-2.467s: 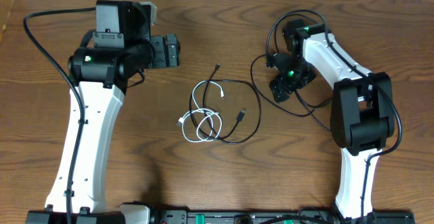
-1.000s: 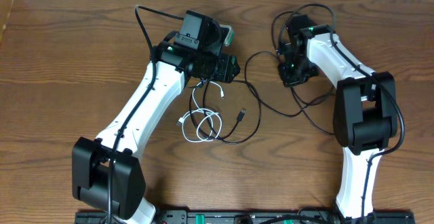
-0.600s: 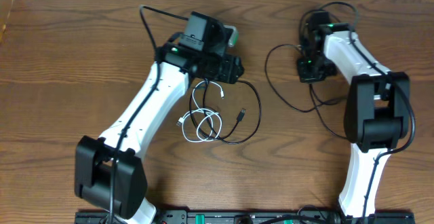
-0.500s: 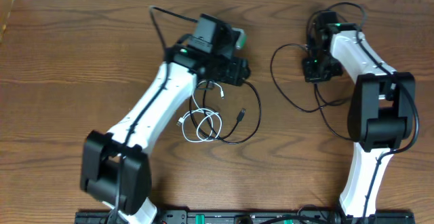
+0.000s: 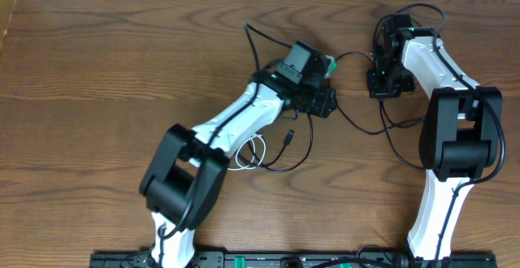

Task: Untangle cables

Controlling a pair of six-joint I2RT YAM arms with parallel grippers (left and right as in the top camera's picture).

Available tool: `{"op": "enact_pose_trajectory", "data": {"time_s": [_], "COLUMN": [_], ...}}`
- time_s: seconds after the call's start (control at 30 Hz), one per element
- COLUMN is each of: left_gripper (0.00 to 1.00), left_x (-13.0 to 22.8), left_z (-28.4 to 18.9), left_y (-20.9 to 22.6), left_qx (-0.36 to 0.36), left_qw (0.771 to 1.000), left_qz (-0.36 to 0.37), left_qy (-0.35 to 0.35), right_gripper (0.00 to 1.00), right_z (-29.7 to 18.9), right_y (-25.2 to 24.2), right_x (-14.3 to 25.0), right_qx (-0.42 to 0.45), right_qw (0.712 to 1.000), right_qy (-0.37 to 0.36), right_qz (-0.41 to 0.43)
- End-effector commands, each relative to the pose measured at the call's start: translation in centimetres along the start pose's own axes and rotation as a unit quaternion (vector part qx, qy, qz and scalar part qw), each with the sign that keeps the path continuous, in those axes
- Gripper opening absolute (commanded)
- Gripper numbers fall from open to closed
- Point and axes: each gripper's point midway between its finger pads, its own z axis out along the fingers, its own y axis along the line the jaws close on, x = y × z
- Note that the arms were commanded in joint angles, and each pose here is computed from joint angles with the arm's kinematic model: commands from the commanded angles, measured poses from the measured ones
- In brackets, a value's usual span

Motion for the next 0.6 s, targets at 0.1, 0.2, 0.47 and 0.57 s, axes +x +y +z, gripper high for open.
{"op": "enact_pose_trajectory", "data": {"time_s": [0.1, 0.2, 0.47, 0.57], "left_gripper": [0.08, 0.07, 0.08, 0.08], "left_x": [-0.9, -2.1, -3.1, -2.2], "left_z": [3.2, 3.7, 5.1, 6.2], "left_y": [2.5, 3.6, 6.0, 6.8], "left_qx": [-0.038, -0.062, -0.104, -0.107], "left_qw": [0.997, 0.994, 0.982, 0.977], "left_qz": [-0.063, -0.063, -0.122, -0.157], "left_qy": [-0.031, -0.063, -0.105, -0.096], "right_gripper": [0.01, 0.01, 0.01, 0.01], "right_z": [3.7, 3.7, 3.6, 3.6], "right_y": [1.3, 1.5, 2.3, 2.5], "right_x": [2.7, 2.7, 2.8, 2.9], "right_qx": [-0.038, -0.041, -0.054, -0.054], "right_qw": [0.997, 0.997, 0.996, 0.996], "right_qy": [0.064, 0.064, 0.066, 0.067], "right_qz": [-0.015, -0.016, -0.020, -0.025]}}
